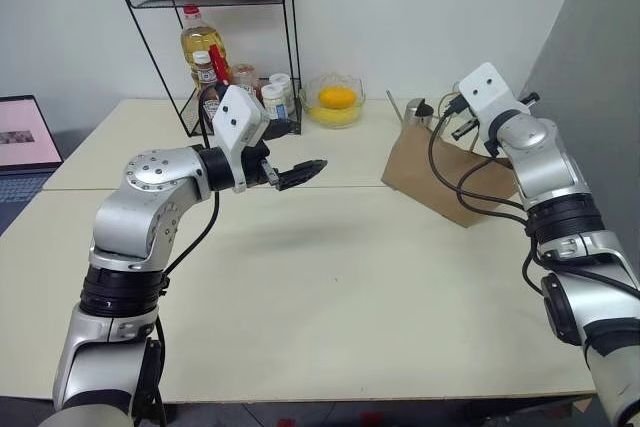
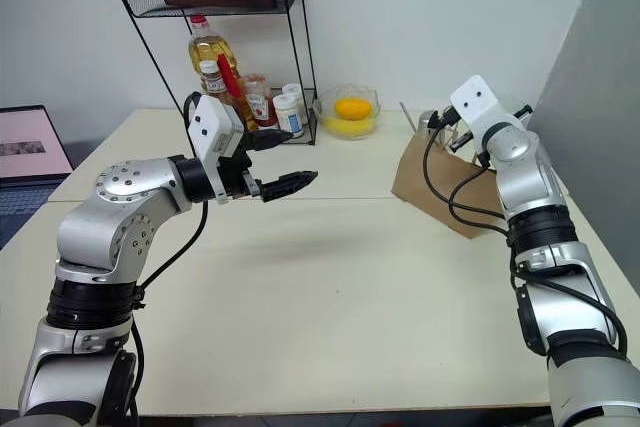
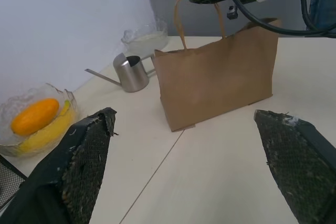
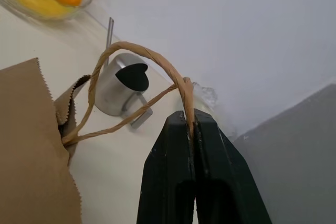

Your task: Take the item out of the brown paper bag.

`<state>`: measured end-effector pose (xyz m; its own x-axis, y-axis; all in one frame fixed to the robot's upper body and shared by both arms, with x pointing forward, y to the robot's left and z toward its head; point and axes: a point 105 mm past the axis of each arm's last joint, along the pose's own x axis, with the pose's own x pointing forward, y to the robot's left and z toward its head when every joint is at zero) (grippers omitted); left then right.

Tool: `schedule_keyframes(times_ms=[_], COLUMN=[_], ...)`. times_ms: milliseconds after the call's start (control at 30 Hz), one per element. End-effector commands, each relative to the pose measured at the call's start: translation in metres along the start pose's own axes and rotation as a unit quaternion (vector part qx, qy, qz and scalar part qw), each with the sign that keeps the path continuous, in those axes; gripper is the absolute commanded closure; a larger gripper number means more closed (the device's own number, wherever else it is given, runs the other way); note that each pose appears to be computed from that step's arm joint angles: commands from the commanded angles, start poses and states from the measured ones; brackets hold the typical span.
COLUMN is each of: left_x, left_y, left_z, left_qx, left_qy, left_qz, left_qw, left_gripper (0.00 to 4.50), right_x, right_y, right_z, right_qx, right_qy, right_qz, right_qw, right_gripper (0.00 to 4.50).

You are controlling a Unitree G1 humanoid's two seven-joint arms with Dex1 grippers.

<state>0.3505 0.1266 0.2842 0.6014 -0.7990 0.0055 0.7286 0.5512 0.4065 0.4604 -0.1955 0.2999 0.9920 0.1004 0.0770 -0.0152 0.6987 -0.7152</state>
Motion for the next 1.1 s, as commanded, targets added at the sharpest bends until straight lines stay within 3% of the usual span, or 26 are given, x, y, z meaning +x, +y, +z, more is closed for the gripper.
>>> schedule_keyframes(times_ms=[33, 233, 633, 1100], left_x=[-0.004, -0.021, -0.061, -0.100], left_y=[0.005, 0.008, 0.007, 0.020], left_z=[0.016, 0.018, 0.025, 0.029], left_qx=[0.027, 0.019, -0.004, 0.000], left_qy=[-0.021, -0.013, 0.016, 0.060], left_qz=[0.010, 0.026, 0.060, 0.100], left_qw=[0.999, 0.999, 0.998, 0.993], left_gripper=[0.00, 0.00, 0.00, 0.00], right_x=[-0.007, -0.016, -0.027, -0.047], right_y=[-0.018, -0.019, 0.027, 0.061], right_z=[0.045, 0.096, 0.154, 0.213], right_qx=[-0.038, 0.002, 0.119, 0.227], right_qy=[-0.079, -0.157, -0.216, -0.285], right_qz=[-0.025, -0.022, 0.047, 0.141], right_qw=[0.996, 0.987, 0.968, 0.920], right_gripper=[4.43, 4.43, 4.43, 4.43])
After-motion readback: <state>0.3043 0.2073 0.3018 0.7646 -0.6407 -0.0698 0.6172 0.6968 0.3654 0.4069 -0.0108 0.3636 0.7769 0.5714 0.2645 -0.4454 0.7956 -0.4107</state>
